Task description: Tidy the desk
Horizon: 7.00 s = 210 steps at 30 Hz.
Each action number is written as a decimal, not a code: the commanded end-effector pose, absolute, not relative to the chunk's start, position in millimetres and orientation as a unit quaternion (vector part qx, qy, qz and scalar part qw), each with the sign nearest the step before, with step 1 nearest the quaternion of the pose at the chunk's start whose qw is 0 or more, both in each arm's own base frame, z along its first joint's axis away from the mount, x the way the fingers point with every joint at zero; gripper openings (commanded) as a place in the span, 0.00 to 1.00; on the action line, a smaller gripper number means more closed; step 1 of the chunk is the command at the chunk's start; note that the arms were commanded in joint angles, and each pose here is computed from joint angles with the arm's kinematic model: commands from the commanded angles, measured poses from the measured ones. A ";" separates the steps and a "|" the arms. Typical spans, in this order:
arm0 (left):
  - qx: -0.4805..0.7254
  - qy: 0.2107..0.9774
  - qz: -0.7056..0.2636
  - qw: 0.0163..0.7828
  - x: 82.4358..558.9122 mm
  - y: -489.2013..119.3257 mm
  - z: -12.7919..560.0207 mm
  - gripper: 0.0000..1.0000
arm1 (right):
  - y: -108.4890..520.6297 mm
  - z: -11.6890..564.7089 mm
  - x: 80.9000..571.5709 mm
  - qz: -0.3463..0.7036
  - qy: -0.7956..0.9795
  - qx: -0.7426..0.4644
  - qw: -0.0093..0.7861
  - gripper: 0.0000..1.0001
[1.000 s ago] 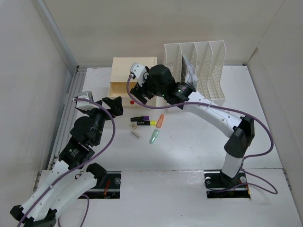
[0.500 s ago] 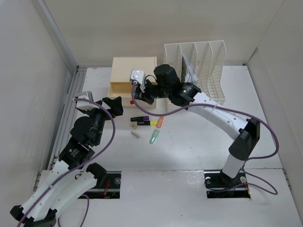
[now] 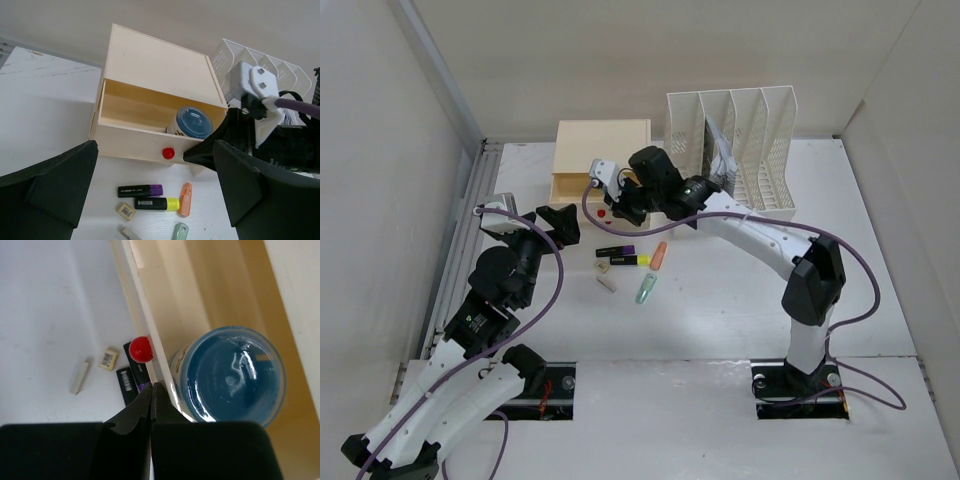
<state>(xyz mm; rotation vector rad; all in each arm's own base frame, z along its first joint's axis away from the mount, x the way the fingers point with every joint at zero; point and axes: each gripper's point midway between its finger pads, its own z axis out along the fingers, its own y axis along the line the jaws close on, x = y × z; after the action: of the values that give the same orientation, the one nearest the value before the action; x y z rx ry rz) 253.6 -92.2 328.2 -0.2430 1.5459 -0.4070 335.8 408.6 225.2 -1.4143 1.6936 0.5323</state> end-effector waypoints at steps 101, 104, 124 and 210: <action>-0.306 0.773 -0.279 0.481 321.5 -98.2 108.3 0.10 | 272.4 277.2 301.8 0.347 0.605 -0.527 0.485 0.24; -0.302 0.767 -0.284 0.490 311.3 -97.6 115.3 0.13 | 282.1 267.4 294.2 0.343 0.605 -0.542 0.471 0.27; -0.269 0.719 -0.342 0.542 256.6 -95.5 201.1 0.75 | 371.1 147.0 282.2 0.223 0.603 -0.672 0.368 0.42; -0.189 0.641 -0.174 0.723 184.0 -13.4 335.6 0.54 | 514.7 262.7 318.2 0.168 0.603 -0.592 0.508 0.01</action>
<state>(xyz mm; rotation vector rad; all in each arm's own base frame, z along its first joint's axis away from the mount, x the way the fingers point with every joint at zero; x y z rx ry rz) 184.8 -13.2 323.3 -0.4307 1.4663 -0.3719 302.7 507.6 269.5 -1.4669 1.4351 0.4866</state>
